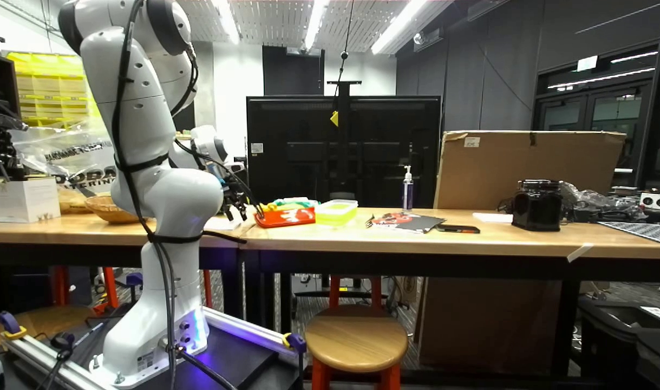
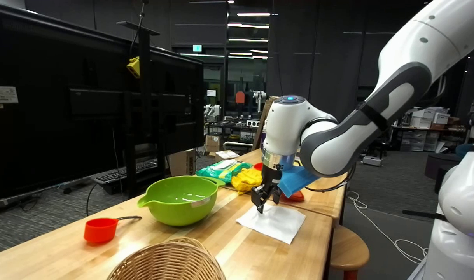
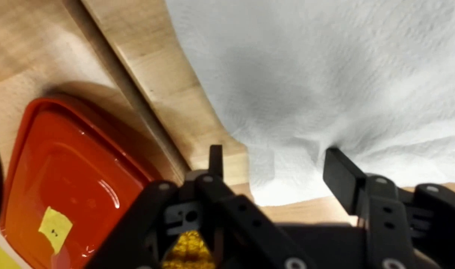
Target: Wipe the table with the paper towel
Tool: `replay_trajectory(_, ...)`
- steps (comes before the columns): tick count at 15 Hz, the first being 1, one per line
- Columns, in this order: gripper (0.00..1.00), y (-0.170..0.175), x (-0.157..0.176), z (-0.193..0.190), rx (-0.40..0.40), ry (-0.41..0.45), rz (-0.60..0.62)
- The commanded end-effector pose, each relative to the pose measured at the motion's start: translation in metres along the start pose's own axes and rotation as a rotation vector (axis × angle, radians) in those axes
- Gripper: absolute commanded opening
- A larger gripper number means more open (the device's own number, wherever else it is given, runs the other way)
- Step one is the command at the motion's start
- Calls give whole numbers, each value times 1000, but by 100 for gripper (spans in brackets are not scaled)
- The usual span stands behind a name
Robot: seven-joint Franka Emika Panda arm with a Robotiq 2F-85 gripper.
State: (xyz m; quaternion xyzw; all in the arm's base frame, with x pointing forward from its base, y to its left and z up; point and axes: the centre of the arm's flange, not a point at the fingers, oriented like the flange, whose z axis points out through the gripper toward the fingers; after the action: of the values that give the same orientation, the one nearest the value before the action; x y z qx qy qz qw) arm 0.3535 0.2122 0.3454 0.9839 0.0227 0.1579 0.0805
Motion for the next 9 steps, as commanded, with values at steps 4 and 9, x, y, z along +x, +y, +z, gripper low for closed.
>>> replay_trajectory(4,100,-21,-9,-35,-138,65,-56)
replay_trajectory(9,100,-27,-8,-71,-198,151,-59)
